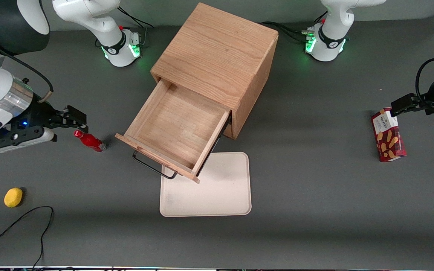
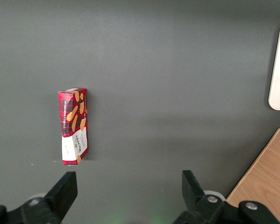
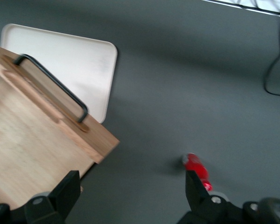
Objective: Open upper drawer
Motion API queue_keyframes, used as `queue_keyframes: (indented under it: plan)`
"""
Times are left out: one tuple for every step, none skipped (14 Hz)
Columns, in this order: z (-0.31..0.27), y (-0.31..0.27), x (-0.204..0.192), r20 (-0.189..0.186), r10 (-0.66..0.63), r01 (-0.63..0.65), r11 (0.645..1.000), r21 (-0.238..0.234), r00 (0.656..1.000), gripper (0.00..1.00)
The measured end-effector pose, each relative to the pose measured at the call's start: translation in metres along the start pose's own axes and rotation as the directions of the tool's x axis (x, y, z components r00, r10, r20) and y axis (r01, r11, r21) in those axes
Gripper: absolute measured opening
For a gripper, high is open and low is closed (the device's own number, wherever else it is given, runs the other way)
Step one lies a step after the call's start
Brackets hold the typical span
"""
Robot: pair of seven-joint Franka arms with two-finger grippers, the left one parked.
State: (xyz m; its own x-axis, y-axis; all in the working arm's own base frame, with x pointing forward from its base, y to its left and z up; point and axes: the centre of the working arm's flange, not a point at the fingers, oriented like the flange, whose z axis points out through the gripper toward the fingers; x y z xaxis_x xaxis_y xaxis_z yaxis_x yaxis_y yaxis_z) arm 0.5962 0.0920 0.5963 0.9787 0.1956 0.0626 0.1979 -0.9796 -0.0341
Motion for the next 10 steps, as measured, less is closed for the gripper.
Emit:
queue_keyframes:
  plan:
    - [0.0, 0.008, -0.005, 0.005, 0.011, -0.011, 1.0, -0.006, 1.0, 1.0]
    - [0.001, 0.017, -0.01, 0.011, 0.023, -0.023, 1.0, -0.009, 1.0, 1.0]
    - [0.001, 0.025, -0.014, 0.015, 0.036, -0.036, 0.999, -0.01, 0.999, 1.0]
    - [0.002, 0.031, -0.019, 0.018, 0.047, -0.046, 0.999, -0.009, 0.999, 1.0]
    - [0.001, 0.036, -0.023, 0.02, 0.055, -0.055, 0.998, -0.007, 0.998, 1.0]
    - [-0.001, 0.039, -0.026, 0.019, 0.063, -0.063, 0.998, -0.006, 0.998, 1.0]
    - [-0.003, 0.042, -0.029, 0.017, 0.08, -0.08, 0.997, -0.006, 0.997, 1.0]
    - [-0.004, 0.043, -0.03, 0.015, 0.11, -0.109, 0.994, -0.009, 0.994, 1.0]
    - [-0.005, 0.044, -0.031, 0.013, 0.143, -0.143, 0.99, -0.016, 0.99, 1.0]
    - [-0.005, 0.045, -0.032, 0.012, 0.168, -0.168, 0.986, -0.022, 0.986, 1.0]
